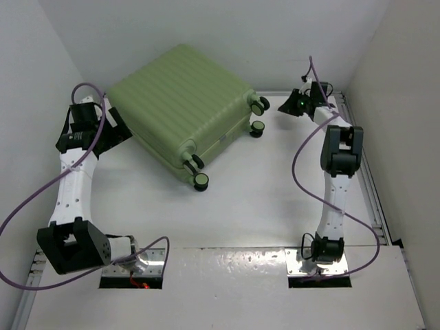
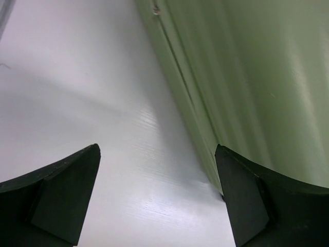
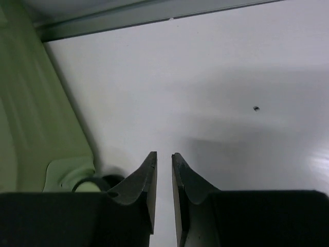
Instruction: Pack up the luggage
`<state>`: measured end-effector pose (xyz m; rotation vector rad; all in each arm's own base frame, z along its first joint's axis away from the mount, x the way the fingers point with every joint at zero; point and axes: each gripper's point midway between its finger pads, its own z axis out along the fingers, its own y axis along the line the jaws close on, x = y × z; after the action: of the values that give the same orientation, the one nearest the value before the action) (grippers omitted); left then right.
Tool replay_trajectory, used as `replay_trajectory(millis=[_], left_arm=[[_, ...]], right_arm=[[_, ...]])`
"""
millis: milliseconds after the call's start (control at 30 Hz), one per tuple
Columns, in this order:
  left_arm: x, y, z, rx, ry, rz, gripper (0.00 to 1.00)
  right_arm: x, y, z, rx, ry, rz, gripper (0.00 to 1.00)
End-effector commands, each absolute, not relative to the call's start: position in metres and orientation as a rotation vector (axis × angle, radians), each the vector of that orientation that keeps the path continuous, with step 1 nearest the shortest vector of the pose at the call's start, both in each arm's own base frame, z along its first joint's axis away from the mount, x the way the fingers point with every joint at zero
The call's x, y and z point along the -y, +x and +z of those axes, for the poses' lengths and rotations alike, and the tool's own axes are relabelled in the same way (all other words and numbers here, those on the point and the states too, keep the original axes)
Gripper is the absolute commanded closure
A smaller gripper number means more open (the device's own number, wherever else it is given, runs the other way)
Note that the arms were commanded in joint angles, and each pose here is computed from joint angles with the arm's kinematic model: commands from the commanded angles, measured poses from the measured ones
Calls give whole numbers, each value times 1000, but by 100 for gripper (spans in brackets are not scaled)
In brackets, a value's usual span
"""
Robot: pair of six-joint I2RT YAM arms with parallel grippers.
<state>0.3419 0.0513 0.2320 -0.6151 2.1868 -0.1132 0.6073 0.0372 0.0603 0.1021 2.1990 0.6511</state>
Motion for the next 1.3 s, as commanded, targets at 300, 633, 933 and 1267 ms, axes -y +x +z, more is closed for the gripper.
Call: replay_trajectory(millis=[300,633,933,1267], left_arm=[[-82,350,222,-2161,-791,-105,1],[-90,342,216,-2207,-804,-88,1],[-54,329,219,-2319,-584,-173,1],[-96,302,201,-2301,-758,-55,1]], right_arm=[[-167,605,46,-2135,-21,1236,81],[-233,497,42,-2255,-137,1477,87],[-223,461,63,-2246,-2,1529,65],[-188,420,120,-2153,31,1555,67]])
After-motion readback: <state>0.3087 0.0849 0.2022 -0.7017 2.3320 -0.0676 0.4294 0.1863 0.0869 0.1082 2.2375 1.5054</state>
